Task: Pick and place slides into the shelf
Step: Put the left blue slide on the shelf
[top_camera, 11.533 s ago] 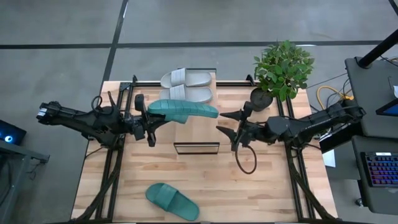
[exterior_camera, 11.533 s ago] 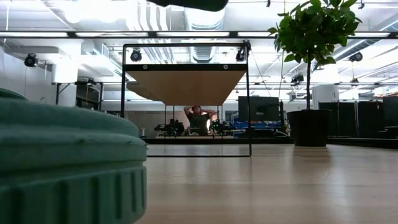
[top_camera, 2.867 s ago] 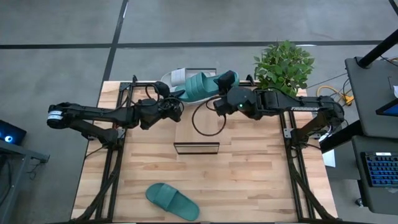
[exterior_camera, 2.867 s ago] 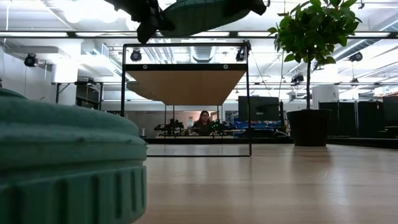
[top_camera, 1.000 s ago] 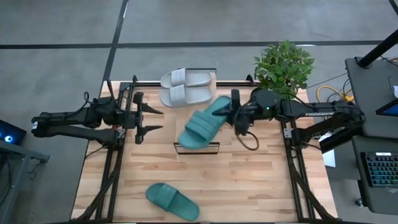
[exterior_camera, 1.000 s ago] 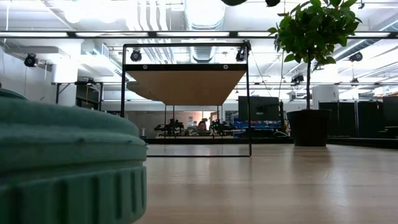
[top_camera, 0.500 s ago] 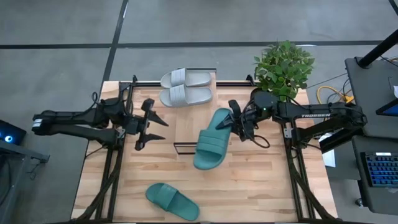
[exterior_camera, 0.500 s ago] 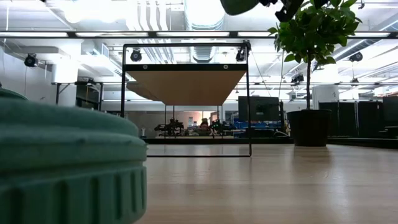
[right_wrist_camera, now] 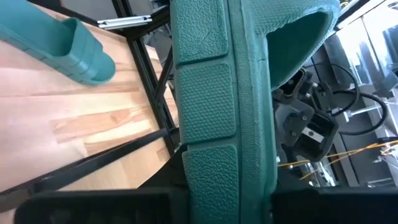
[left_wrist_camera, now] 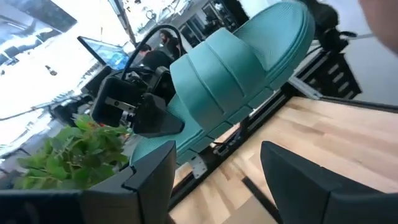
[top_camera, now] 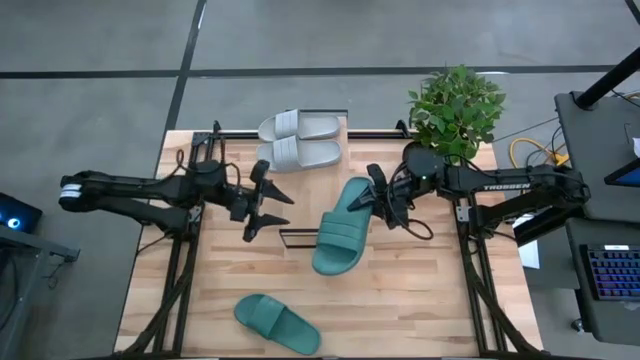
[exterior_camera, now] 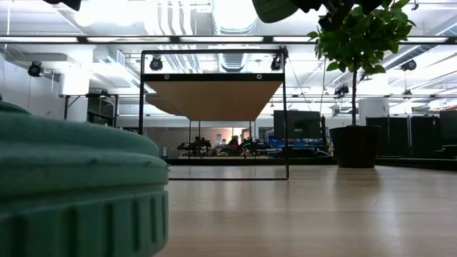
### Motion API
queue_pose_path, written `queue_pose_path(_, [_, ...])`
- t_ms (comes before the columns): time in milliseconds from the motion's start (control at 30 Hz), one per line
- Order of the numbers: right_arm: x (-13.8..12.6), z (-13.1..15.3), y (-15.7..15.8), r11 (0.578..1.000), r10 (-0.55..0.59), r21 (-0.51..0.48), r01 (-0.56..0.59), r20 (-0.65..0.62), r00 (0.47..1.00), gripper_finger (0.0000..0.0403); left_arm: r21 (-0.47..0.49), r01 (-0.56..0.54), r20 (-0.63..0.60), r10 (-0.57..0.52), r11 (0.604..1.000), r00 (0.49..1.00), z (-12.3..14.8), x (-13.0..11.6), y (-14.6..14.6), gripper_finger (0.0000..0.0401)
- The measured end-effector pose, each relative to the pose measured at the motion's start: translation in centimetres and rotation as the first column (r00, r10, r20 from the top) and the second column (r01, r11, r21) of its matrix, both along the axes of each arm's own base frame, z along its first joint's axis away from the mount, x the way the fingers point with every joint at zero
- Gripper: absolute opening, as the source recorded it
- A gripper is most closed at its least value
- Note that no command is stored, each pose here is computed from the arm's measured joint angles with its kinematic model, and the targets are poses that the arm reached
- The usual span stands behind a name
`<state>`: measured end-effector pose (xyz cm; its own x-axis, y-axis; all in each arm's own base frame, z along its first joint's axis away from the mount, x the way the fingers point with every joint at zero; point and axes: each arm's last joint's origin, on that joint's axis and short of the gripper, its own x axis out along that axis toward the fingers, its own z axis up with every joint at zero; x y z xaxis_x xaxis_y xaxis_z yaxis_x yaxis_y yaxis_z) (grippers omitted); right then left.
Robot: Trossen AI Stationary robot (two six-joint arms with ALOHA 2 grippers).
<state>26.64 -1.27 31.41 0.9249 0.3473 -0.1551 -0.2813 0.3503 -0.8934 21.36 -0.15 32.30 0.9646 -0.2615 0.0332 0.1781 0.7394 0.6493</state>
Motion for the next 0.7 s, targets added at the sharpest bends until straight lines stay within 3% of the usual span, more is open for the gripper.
queue_pose_path(267, [-0.1,0.2,0.1,0.998,0.042,0.038,-0.042,0.002,0.999,0.0055,0.236,-0.134,0.086,0.116,0.962,0.989,-0.6,1.6,0.2,0.0219])
queue_pose_path(500, [-0.4,1.3,0.6,0.944,0.285,0.149,-0.295,0.090,0.954,0.0055,0.263,-0.140,0.109,0.115,0.955,0.987,-0.9,2.5,0.2,0.0219])
queue_pose_path(700, [-0.6,1.2,0.8,0.920,0.332,0.161,-0.357,0.161,0.929,0.0055,0.254,-0.146,0.143,0.113,0.956,0.983,-0.5,2.2,0.2,0.0219])
